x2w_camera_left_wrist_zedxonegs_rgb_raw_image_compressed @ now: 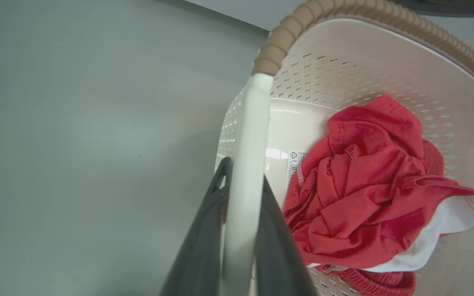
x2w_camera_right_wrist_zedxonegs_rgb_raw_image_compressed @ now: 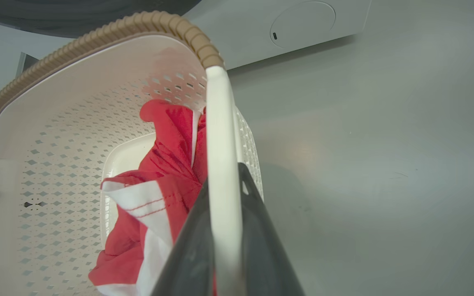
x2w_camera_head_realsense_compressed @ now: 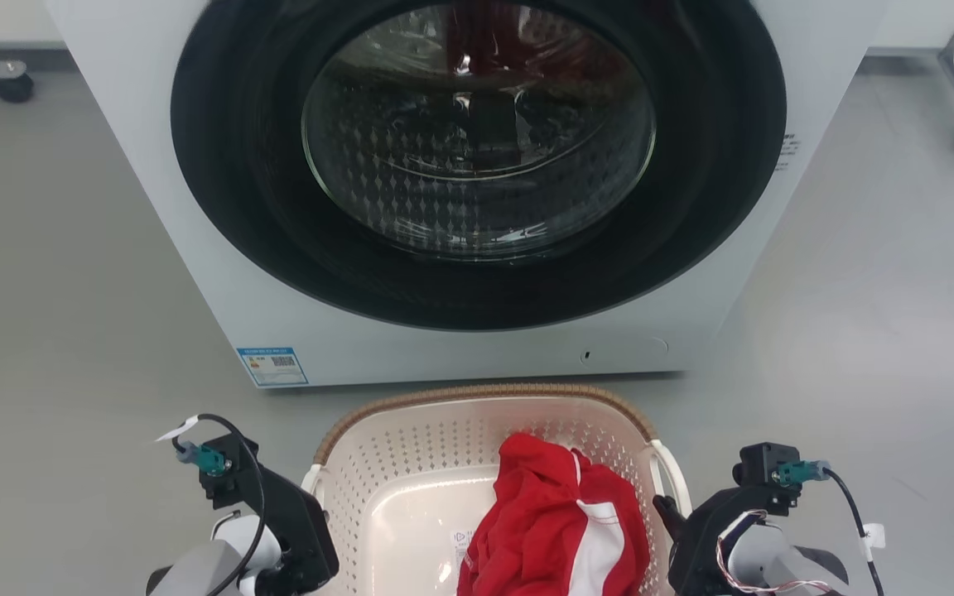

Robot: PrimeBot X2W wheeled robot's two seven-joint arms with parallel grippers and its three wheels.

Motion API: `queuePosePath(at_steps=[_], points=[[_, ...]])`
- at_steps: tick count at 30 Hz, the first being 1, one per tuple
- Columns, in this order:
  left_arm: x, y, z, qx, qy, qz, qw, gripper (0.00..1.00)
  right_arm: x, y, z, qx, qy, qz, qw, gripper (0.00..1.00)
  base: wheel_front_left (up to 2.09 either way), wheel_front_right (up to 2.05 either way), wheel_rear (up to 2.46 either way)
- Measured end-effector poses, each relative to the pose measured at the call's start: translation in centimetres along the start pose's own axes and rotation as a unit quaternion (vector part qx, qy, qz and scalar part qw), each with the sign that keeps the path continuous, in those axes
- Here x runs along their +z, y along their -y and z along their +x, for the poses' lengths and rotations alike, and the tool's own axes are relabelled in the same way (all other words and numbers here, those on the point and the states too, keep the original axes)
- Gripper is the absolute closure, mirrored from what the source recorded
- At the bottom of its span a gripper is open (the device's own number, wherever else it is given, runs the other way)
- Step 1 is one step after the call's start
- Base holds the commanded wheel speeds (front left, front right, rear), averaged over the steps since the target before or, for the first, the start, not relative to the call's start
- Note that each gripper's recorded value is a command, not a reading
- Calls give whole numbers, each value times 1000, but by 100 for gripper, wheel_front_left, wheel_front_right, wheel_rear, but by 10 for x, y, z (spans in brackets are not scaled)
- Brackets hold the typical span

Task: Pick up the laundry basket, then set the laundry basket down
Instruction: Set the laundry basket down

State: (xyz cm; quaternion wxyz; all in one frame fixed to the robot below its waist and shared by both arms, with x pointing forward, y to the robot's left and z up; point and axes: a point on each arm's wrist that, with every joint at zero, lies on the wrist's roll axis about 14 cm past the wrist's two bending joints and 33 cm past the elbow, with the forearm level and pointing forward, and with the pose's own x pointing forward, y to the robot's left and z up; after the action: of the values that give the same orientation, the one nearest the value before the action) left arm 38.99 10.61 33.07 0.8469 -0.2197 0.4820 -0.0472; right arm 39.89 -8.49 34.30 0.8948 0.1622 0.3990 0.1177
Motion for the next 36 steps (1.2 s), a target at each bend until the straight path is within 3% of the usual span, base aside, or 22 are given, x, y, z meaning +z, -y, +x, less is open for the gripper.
queuePosePath(at_steps=[19,36], points=[[29,-7,70,3,13,7,1000,100,21,26,65,-7,20,-12,1000,100,0,0,0],[24,-31,139,18,6,10,1000,100,2,57,126,-23,0,-6,1000,100,0,0,0]])
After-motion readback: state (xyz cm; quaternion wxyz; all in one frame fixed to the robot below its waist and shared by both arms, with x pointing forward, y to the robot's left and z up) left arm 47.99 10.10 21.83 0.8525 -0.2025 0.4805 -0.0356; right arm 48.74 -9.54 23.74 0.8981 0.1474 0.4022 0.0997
